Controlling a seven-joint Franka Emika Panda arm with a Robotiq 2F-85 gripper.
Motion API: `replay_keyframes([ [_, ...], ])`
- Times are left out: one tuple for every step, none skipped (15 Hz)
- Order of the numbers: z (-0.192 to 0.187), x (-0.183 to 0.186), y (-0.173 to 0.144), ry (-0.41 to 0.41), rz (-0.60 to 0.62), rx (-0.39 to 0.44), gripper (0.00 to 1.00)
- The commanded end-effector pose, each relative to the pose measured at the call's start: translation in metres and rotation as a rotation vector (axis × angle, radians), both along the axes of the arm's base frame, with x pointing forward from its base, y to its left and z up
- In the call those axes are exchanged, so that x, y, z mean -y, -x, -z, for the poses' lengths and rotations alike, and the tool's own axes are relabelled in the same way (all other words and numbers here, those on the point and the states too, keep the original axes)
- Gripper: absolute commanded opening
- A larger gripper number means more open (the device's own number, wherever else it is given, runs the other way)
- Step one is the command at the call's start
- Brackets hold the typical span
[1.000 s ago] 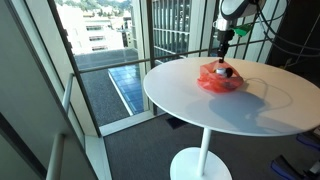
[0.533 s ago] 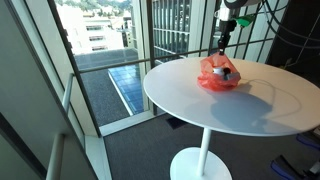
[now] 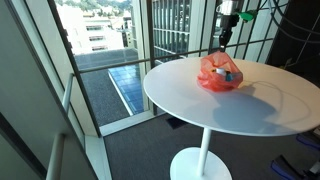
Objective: Put the bottle with a yellow lid in the plastic bag
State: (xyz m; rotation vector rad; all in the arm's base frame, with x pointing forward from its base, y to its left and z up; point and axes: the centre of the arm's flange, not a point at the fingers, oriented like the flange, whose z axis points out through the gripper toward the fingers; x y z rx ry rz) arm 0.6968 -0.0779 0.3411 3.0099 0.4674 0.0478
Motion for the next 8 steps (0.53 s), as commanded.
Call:
replay_keyframes([
  [-0.003,0.001,0.018,-0.037,-0.026,-0.045,0.37],
  [0.000,-0.001,0.022,-0.045,-0.034,-0.065,0.44],
  [0.003,-0.004,0.027,-0.053,-0.047,-0.083,0.52],
  [0.006,-0.006,0.032,-0.064,-0.061,-0.100,0.61],
  [0.009,-0.009,0.036,-0.071,-0.074,-0.117,0.68],
  [0.011,-0.012,0.042,-0.084,-0.091,-0.135,0.76],
  [0.013,-0.016,0.047,-0.093,-0.110,-0.152,0.84],
  [0.015,-0.020,0.052,-0.102,-0.126,-0.168,0.92],
])
